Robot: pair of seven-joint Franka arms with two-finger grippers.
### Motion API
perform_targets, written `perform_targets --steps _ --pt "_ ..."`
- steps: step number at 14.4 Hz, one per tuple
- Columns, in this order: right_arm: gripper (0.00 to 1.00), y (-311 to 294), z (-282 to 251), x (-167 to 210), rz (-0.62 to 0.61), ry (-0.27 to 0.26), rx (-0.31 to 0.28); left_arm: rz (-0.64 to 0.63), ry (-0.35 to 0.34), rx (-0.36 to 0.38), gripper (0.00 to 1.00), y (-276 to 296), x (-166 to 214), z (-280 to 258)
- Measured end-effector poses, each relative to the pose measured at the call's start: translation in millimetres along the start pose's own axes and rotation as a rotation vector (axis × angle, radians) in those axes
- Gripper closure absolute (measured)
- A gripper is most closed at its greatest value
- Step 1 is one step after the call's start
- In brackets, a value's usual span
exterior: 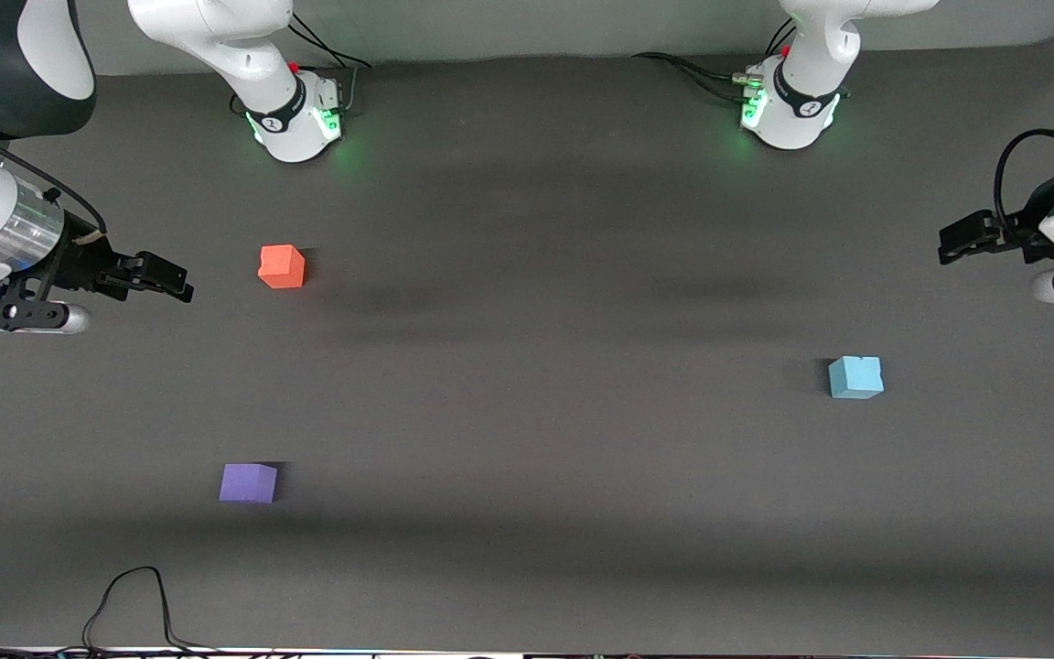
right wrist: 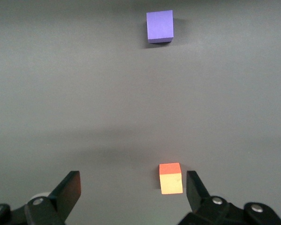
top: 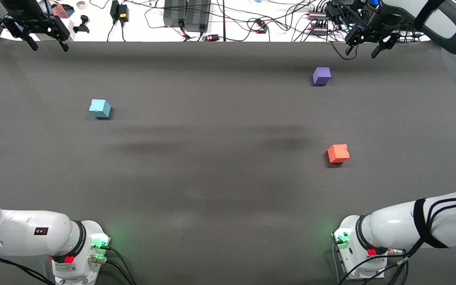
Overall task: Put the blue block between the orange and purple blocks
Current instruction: 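Reach the left gripper down to the light-blue block, then close the left gripper on the light-blue block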
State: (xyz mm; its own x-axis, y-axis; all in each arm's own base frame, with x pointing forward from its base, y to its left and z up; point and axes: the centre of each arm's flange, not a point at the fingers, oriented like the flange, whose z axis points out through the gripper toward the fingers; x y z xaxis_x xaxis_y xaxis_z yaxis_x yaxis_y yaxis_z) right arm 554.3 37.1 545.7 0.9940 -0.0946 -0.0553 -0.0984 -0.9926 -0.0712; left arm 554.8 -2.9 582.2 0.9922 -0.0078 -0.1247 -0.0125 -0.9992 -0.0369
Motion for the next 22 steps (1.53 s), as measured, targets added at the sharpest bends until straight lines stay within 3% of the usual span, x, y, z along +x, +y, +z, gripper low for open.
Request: perform_targets --steps 7,18,22 --pt "0.0 0 0 0 0.0 -0.001 0.0 -0.003 0.053 0.0 0.0 -13 29 99" --pt "0.0 0 1 0 -0.001 -0.002 0.0 0.072 0.167 -0.005 0.0 -2 71 321" --pt "0.0 0 1 0 0.0 -0.002 0.0 0.075 0.166 -0.006 0.0 -3 66 357"
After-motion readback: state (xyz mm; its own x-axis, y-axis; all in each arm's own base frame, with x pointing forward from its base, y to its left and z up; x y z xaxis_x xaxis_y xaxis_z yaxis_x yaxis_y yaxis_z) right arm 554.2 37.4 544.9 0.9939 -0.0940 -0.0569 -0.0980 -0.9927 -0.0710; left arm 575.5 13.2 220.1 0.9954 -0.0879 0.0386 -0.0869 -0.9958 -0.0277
